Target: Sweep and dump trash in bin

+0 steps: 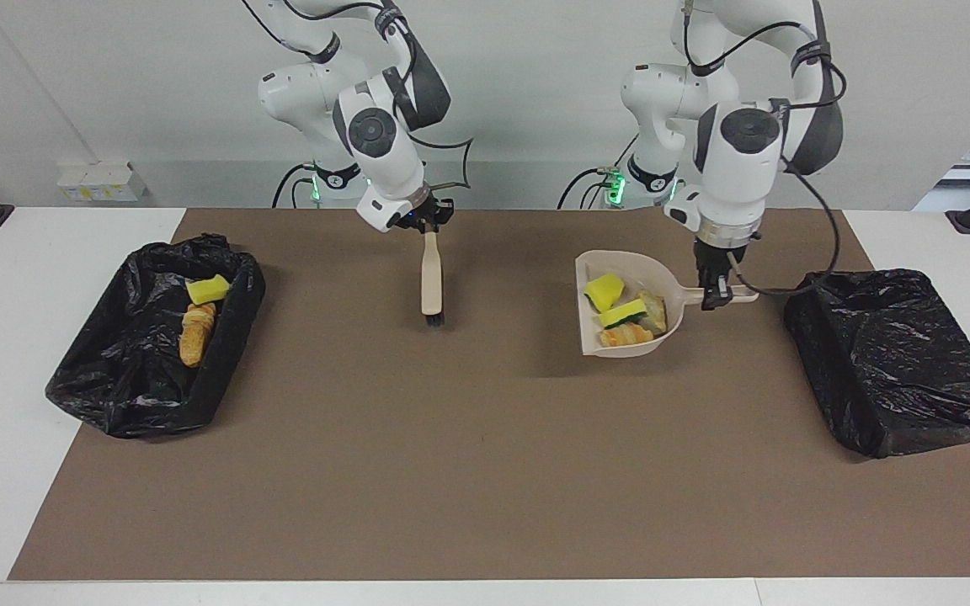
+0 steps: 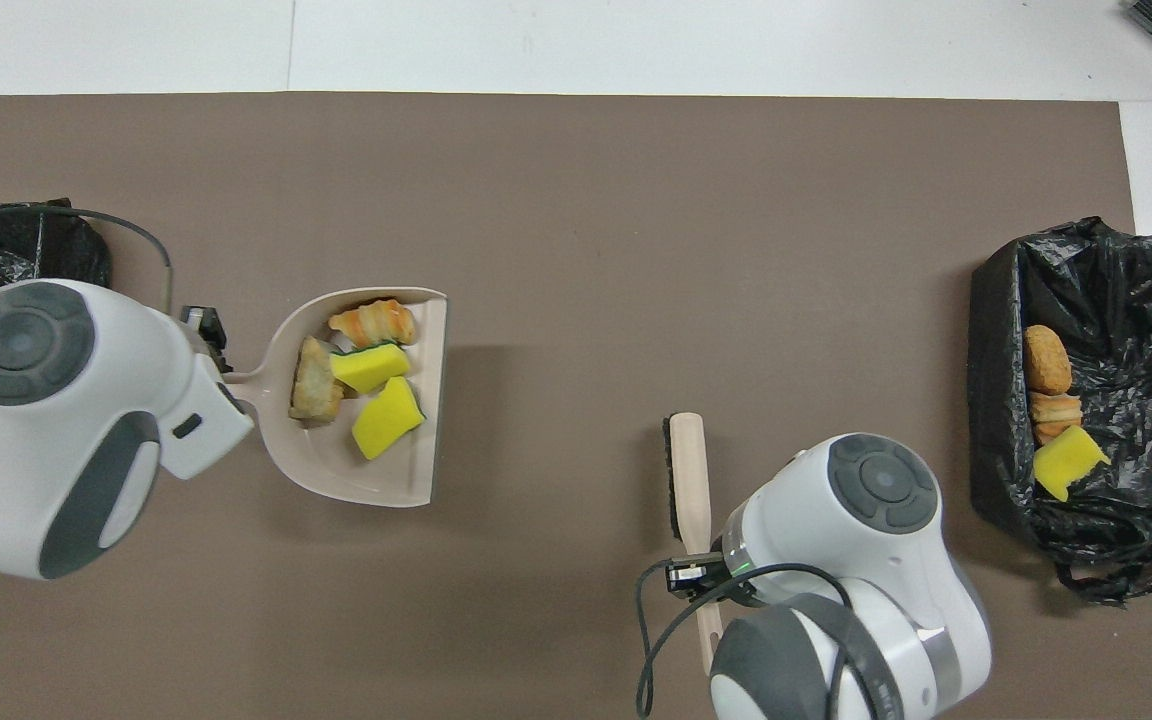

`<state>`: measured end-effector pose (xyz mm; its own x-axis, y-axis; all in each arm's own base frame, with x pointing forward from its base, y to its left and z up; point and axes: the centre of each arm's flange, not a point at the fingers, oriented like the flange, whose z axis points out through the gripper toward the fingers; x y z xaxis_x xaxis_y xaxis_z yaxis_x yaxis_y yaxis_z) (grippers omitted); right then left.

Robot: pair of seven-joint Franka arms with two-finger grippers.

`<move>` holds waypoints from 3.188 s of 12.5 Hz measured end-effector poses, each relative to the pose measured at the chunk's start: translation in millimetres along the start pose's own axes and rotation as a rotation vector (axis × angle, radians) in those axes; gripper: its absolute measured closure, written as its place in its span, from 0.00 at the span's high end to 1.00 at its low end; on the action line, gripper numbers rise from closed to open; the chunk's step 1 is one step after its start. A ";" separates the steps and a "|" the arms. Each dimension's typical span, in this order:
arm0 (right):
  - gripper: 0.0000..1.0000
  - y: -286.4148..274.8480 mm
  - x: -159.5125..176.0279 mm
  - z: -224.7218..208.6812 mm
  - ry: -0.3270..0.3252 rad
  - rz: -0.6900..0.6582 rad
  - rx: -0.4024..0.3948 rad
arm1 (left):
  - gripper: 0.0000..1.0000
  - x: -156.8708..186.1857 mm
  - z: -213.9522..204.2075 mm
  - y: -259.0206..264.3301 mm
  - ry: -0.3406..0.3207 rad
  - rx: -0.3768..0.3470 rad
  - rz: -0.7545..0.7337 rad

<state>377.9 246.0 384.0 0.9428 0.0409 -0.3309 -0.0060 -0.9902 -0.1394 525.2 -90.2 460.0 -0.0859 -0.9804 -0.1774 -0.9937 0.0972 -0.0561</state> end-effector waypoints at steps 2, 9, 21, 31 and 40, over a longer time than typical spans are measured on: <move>0.26 -34.5 -18.6 9.7 0.016 0.000 -0.018 | 0.32 -57.0 -13.8 -10.0 -0.003 0.011 -0.031; 0.26 -125.8 -65.3 77.5 0.073 0.049 -0.057 | 0.32 -279.9 -29.2 -14.5 -0.045 0.033 -0.156; 0.67 -138.8 -42.2 56.0 0.037 -0.034 -0.084 | 0.32 -426.4 -2.7 -34.3 -0.429 -0.059 -0.186; 1.00 38.5 79.6 -154.4 0.131 -0.158 -0.037 | 0.32 -432.0 20.2 -33.2 -0.690 -0.177 -0.175; 1.00 188.8 88.7 -261.5 0.242 -0.182 -0.199 | 0.32 -408.9 -52.1 -28.6 -0.775 -0.167 -0.170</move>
<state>547.6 27.8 572.4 0.9742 0.2096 -0.0833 0.2117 -0.9772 0.0168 585.0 299.0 585.3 0.0803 -0.5763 -0.8133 -0.9916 -0.1292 -0.0064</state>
